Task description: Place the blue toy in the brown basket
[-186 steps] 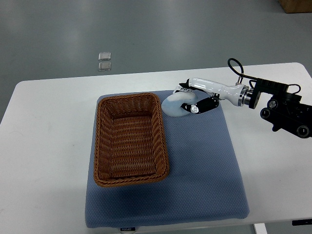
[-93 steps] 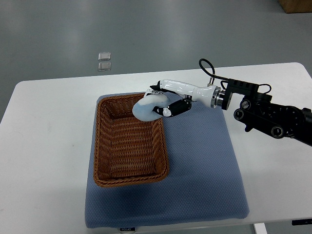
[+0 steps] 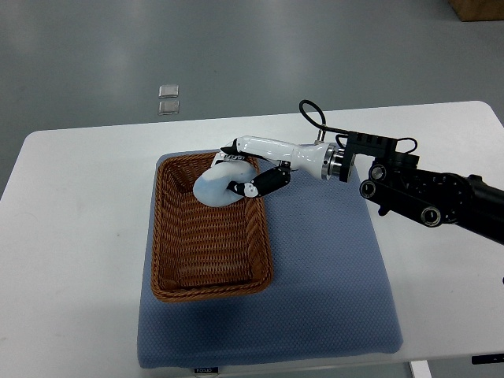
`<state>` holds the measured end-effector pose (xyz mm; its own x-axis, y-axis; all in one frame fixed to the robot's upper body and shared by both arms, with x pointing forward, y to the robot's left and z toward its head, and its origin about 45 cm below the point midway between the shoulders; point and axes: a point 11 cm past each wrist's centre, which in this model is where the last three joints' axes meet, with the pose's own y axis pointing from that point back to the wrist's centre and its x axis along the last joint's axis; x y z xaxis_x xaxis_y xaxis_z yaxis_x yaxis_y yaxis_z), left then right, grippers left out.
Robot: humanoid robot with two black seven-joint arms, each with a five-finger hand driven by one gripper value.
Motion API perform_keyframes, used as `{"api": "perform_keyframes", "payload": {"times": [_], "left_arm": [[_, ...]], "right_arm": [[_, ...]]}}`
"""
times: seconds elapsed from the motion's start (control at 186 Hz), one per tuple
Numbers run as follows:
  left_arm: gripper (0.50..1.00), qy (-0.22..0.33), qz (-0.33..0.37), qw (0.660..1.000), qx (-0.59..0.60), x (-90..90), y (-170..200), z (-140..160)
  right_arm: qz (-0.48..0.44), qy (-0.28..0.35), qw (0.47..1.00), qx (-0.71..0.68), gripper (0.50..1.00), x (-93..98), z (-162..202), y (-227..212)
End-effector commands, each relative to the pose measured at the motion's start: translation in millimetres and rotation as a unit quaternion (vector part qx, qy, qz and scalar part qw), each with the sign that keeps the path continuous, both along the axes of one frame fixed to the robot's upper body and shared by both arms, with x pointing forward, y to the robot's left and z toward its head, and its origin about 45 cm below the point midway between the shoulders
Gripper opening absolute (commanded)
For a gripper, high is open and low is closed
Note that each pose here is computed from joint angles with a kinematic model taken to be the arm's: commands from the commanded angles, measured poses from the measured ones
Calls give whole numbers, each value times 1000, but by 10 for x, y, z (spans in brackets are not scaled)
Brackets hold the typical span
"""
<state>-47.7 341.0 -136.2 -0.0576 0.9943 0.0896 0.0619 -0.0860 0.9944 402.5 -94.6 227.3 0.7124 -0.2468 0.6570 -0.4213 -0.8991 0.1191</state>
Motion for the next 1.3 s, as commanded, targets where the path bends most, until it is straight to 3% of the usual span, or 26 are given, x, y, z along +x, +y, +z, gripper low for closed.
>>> {"api": "perform_keyframes", "payload": {"times": [0.0, 0.275, 0.614, 0.625, 0.635, 0.678, 0.732, 0.84, 0.942, 1.115, 1.292], "left_arm": [[1000, 0, 0, 1000, 0, 0, 0, 0], [1000, 0, 0, 1000, 0, 0, 0, 0], [1000, 0, 0, 1000, 0, 0, 0, 0], [1000, 0, 0, 1000, 0, 0, 0, 0], [1000, 0, 0, 1000, 0, 0, 0, 0], [1000, 0, 0, 1000, 0, 0, 0, 0], [1000, 0, 0, 1000, 0, 0, 0, 0], [1000, 0, 0, 1000, 0, 0, 0, 0], [1000, 0, 0, 1000, 0, 0, 0, 0], [1000, 0, 0, 1000, 0, 0, 0, 0], [1000, 0, 0, 1000, 0, 0, 0, 0]], "right_arm": [[1, 2, 1000, -1, 500, -12, -21, 9], [2, 13, 999, -32, 500, -25, -182, -44], [6, 27, 999, -34, 500, -94, -217, 292], [5, 27, 999, -33, 525, -92, -215, 292], [3, 28, 999, -28, 586, -93, -211, 303], [3, 29, 999, -21, 700, -102, -203, 342], [5, 30, 999, -16, 778, -113, -192, 384], [6, 32, 999, -14, 801, -125, -201, 405], [7, 35, 999, -11, 858, -141, -214, 422], [-1, 56, 998, 2, 860, -107, -182, 378], [-15, 120, 992, 43, 858, -19, -73, 240]]}}
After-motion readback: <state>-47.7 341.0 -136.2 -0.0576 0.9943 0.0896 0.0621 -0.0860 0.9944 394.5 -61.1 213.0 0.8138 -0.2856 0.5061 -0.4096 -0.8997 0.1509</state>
